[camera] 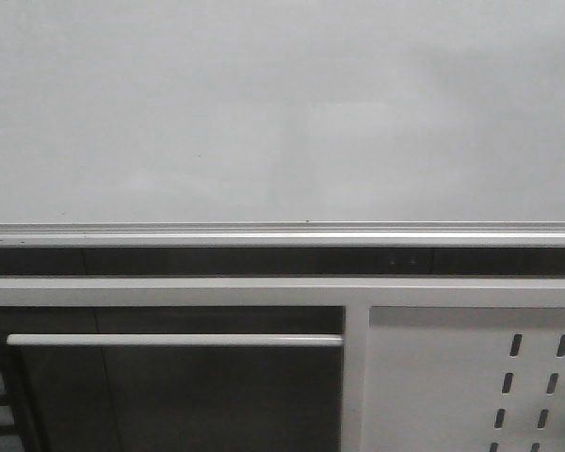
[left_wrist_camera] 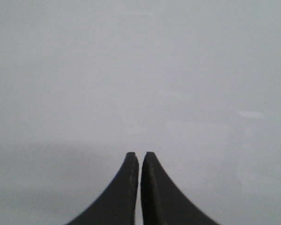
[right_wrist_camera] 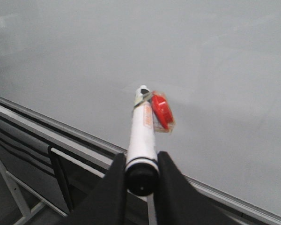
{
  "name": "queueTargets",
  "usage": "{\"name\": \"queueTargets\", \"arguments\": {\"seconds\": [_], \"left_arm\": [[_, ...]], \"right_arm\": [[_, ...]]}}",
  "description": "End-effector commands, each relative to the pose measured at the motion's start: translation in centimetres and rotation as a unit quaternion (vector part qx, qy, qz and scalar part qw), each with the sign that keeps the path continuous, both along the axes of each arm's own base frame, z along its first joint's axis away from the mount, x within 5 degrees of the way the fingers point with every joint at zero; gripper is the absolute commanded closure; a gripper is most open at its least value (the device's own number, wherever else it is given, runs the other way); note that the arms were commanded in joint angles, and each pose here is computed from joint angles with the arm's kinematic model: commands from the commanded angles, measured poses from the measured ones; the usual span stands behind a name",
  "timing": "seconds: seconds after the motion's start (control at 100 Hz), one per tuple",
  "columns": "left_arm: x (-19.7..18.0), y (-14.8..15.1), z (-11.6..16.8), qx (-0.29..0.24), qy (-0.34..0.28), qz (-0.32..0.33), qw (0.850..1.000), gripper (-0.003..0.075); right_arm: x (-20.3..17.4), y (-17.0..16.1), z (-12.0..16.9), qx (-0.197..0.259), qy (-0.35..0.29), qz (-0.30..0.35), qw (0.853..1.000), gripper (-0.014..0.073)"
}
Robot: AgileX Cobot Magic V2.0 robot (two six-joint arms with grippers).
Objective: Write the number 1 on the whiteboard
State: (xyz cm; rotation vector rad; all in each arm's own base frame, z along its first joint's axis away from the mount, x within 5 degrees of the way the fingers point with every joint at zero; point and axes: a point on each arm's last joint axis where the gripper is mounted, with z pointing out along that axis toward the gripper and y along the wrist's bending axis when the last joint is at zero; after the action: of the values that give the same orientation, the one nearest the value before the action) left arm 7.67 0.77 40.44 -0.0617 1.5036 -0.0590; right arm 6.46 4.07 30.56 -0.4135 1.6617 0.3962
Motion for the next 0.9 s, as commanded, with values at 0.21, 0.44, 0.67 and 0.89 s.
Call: {"name": "queueTargets", "arguments": {"seconds": [0.21, 0.44, 0.67, 0.89], "left_arm": [[-2.6, 1.5, 1.6, -0.011, -0.066, 0.038, 0.997, 0.0738], [-2.6, 1.5, 1.6, -0.011, -0.066, 0.038, 0.997, 0.0738], [-2.6, 1.5, 1.6, -0.011, -0.066, 0.038, 0.997, 0.0738], [-2.6, 1.5, 1.6, -0.011, -0.066, 0.038, 0.997, 0.0738]], "right_arm": [[1.7, -0.2, 1.1, 0.032, -0.011, -0.034, 0.999, 0.0656], [2.0, 0.8, 0.9, 0.02, -0.008, 0.013, 1.0, 0.0656], [3.5, 2.2, 0.6, 0.016, -0.002, 0.037, 0.999, 0.0656], [4.4, 3.5, 0.6, 0.013, -0.014, 0.052, 0.998, 0.0656]]}}
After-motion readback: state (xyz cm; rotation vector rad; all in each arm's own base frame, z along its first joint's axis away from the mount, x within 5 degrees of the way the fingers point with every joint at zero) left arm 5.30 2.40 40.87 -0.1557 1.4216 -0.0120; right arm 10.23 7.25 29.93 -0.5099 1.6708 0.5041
